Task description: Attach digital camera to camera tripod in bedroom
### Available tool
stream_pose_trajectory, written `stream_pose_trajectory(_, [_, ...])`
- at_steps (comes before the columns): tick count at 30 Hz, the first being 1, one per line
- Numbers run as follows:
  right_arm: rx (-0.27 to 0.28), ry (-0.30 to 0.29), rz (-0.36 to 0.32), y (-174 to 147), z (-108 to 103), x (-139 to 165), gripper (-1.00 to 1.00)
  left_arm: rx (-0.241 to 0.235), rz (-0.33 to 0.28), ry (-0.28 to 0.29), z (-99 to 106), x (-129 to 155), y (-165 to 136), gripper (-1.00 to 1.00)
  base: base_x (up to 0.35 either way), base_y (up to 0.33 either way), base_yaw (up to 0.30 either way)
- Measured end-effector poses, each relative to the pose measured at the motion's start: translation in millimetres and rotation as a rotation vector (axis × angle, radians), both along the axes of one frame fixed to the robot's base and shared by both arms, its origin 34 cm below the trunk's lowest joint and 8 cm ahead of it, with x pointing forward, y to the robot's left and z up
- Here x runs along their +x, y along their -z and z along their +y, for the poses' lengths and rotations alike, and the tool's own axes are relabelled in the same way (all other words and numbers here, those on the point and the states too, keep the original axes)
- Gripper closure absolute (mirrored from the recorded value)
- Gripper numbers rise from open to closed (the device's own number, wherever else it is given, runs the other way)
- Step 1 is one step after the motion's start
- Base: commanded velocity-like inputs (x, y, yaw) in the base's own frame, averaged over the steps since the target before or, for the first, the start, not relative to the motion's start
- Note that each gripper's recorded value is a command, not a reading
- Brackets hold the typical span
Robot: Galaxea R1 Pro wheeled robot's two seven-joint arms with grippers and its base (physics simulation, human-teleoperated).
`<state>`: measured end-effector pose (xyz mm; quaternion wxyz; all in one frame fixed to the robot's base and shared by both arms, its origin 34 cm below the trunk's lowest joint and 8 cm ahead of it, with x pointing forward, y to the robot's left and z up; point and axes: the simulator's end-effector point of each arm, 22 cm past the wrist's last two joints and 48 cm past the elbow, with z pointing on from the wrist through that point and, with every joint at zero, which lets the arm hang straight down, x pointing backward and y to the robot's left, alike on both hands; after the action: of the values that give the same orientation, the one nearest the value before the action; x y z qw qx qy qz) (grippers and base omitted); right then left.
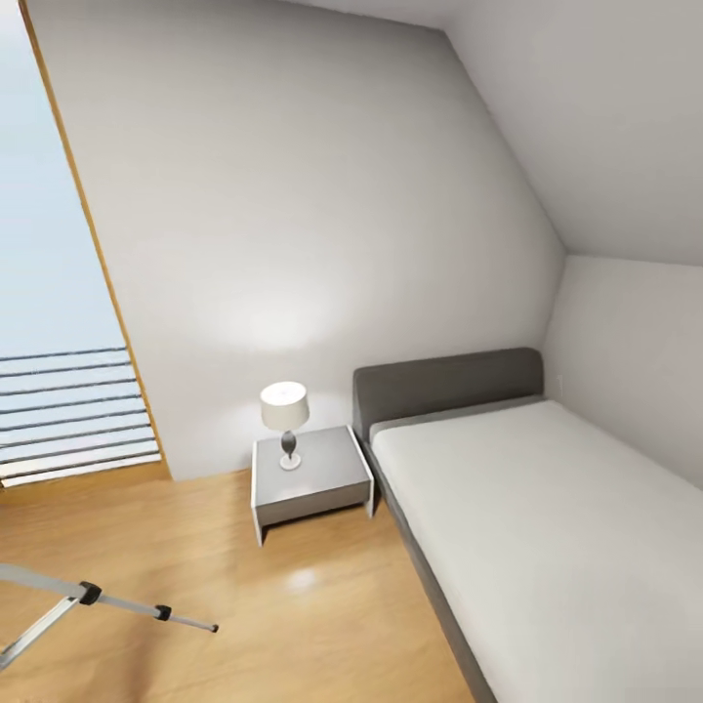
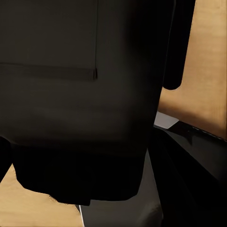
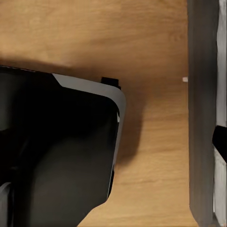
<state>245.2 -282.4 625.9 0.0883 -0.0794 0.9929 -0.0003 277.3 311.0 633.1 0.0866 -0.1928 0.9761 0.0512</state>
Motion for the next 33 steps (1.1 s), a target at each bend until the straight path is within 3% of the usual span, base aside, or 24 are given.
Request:
stream_pose_trajectory(16, [0.0, 0.0, 0.0, 0.0, -0.5, 0.0, -1.0, 0.0, -0.006, -0.009, 0.1, 1.1, -0.2, 1.0, 0.338, 0.0, 0.271])
stream_pose_trajectory(24, [-0.002, 0.0, 0.0, 0.0, -1.2, 0.0, -1.0, -0.013, -0.013, -0.07, -1.4, 0.9, 0.0, 1.0, 0.329, -0.034, 0.271])
stream_pose_trajectory(33, [-0.001, 0.0, 0.0, 0.1, -1.0, 0.1, -1.0, -0.018, -0.015, -0.085, -2.8, 1.1, 0.2, 1.0, 0.215, -0.109, 0.271])
